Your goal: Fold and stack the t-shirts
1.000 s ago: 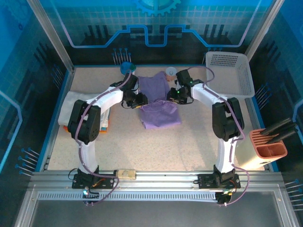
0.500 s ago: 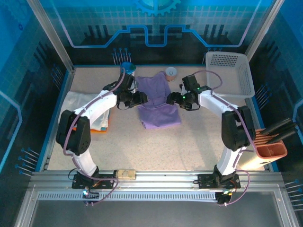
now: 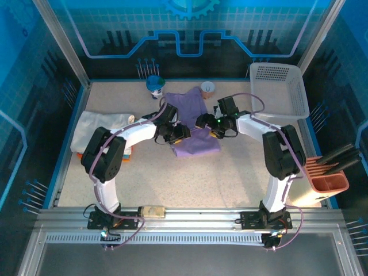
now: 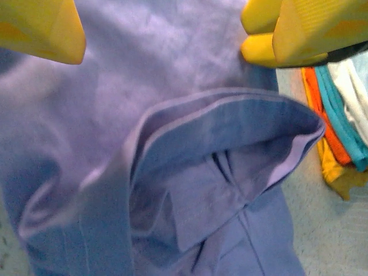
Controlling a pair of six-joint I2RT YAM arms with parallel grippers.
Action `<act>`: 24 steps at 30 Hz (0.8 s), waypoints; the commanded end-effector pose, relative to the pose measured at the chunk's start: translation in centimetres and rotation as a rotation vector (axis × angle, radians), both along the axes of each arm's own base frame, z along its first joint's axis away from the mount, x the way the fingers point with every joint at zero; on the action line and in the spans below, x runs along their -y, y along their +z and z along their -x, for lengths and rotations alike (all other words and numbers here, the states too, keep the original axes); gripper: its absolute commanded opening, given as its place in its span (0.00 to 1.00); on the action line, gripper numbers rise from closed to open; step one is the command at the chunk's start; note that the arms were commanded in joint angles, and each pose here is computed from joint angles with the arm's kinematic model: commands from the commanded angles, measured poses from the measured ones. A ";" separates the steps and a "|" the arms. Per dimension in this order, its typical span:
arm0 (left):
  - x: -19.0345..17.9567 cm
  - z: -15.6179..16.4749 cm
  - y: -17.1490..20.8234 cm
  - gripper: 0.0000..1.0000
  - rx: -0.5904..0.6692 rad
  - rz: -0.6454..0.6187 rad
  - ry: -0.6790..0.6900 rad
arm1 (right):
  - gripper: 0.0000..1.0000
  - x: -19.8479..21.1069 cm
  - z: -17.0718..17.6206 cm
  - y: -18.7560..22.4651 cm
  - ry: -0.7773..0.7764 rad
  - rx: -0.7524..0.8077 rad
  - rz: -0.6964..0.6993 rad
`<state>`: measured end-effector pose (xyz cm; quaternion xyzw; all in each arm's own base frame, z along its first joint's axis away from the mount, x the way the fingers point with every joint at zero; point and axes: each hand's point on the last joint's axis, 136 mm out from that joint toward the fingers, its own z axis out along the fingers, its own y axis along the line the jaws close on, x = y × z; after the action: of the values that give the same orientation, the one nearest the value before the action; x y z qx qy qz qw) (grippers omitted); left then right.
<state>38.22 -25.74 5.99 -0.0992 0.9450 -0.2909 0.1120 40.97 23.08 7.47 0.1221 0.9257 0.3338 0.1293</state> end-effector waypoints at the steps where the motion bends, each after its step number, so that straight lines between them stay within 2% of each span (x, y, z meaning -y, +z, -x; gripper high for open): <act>1: 0.5 -3.1 1.3 0.49 0.077 0.017 0.009 | 0.85 -2.5 -2.6 1.2 0.004 0.047 -0.071; 9: -2.7 -9.4 1.8 0.48 0.143 0.009 0.072 | 0.85 -3.5 -7.5 2.1 -0.034 0.101 -0.166; 13: -4.4 -10.8 2.0 0.47 0.117 -0.010 0.076 | 0.85 -3.1 -7.5 3.0 -0.012 0.125 -0.160; 16: -5.1 -9.6 3.7 0.47 0.138 -0.025 0.071 | 0.85 -2.3 -5.9 4.0 0.024 0.148 -0.117; 19: -5.2 -6.9 5.7 0.48 0.153 -0.001 0.069 | 0.85 -0.7 -3.2 4.7 0.054 0.137 -0.031; 24: -5.2 -0.4 6.0 0.48 0.102 -0.032 0.042 | 0.79 3.4 2.5 3.8 0.095 0.071 0.156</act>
<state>42.13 -20.55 11.29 -0.1141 0.9337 -0.2866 0.1818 42.08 22.87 12.05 0.0746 0.9216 0.3374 0.1770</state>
